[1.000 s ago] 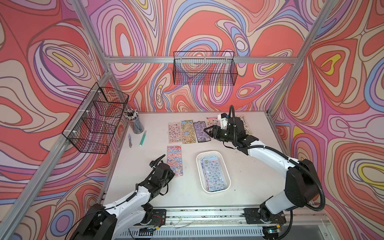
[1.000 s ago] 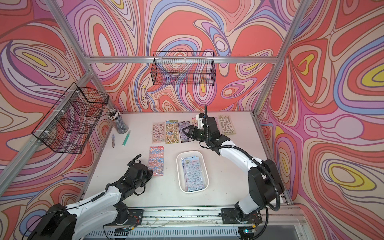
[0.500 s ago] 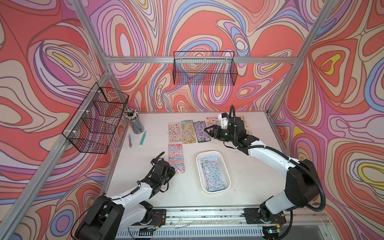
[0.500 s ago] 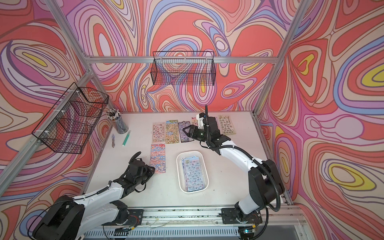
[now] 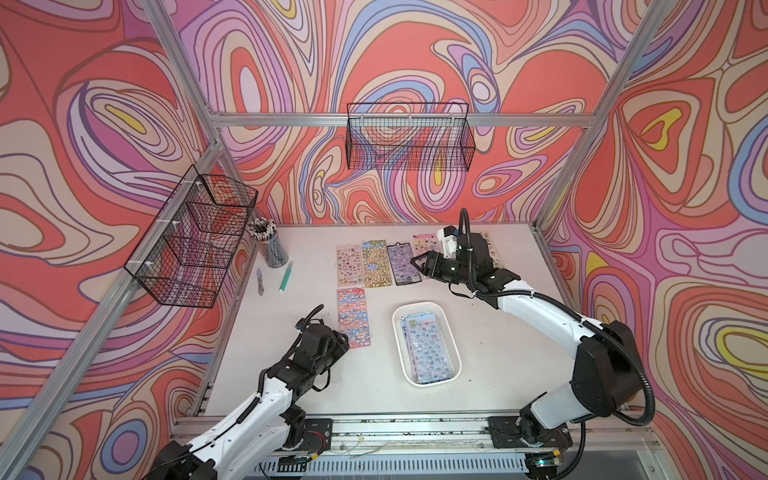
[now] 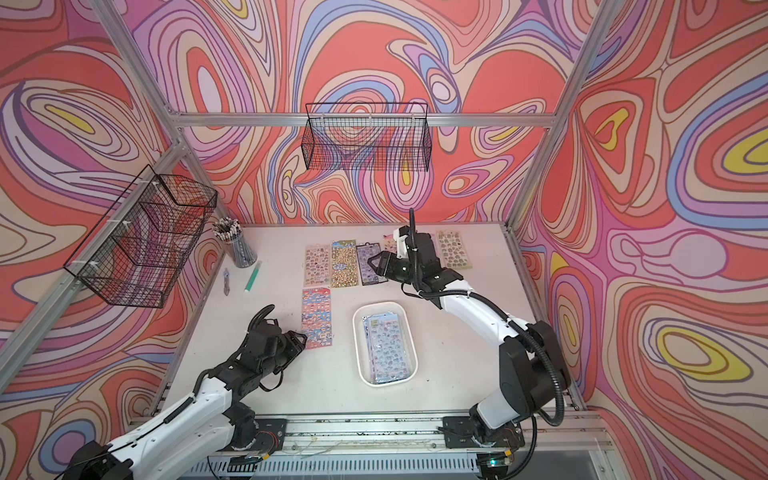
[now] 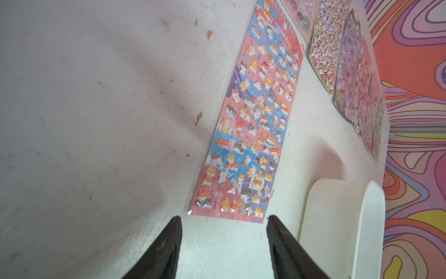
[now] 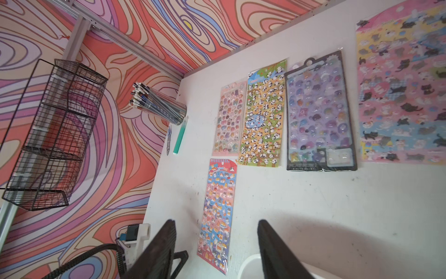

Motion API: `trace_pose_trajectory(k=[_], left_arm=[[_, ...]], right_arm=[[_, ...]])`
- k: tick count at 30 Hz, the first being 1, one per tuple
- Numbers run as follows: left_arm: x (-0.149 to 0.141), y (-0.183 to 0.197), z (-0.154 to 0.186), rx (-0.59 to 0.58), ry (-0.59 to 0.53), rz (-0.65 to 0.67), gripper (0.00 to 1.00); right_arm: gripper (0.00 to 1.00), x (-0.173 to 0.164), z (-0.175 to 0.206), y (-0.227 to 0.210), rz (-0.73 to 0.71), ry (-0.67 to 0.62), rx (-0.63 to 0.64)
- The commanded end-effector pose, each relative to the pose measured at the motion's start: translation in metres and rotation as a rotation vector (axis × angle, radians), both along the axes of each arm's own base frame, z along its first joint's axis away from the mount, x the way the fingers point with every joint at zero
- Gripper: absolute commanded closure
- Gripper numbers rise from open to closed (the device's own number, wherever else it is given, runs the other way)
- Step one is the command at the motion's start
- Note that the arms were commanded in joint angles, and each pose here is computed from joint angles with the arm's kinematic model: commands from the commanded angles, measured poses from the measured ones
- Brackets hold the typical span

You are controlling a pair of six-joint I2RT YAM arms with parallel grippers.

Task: Take the stickers out of the storage box
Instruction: Pick up the sticker from the storage box.

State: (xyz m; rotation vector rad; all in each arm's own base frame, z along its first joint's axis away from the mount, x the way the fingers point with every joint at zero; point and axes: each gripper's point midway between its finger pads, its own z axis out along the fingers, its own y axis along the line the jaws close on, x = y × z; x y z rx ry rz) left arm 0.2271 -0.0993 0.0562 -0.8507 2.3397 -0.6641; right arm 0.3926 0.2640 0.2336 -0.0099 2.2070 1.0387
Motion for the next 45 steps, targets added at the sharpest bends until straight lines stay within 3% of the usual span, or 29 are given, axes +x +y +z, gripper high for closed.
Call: trace_pose_trajectory(k=[1, 8, 17, 23, 30, 34, 40, 45], left_arm=[[-0.014, 0.011, 0.009, 0.113, 0.062, -0.060, 0.38], [-0.003, -0.038, 0.071, 0.209, -0.015, -0.318, 0.38], [0.022, -0.130, 0.062, 0.138, -0.016, -0.511, 0.47], [0.035, -0.168, 0.048, 0.080, -0.013, -0.561, 0.52], [0.036, -0.196, 0.041, 0.055, -0.009, -0.608, 0.53], [0.033, -0.200, 0.034, 0.048, -0.001, -0.610, 0.57], [0.030, -0.201, 0.024, 0.026, 0.010, -0.596, 0.73], [0.026, -0.201, 0.023, 0.023, 0.011, -0.591, 0.72]], right_arm=[[0.36, -0.004, 0.005, -0.014, 0.001, -0.029, -0.110], [0.33, -0.034, -0.028, -0.041, 0.026, 0.038, -0.309], [0.34, -0.083, -0.083, -0.090, -0.026, 0.148, -0.495], [0.37, -0.112, -0.118, -0.111, -0.041, 0.238, -0.556], [0.39, -0.123, -0.105, -0.113, -0.031, 0.232, -0.544], [0.39, -0.133, -0.090, -0.097, 0.014, 0.212, -0.494], [0.37, -0.151, -0.094, -0.061, 0.082, 0.208, -0.514], [0.37, -0.153, -0.119, -0.057, 0.063, 0.246, -0.544]])
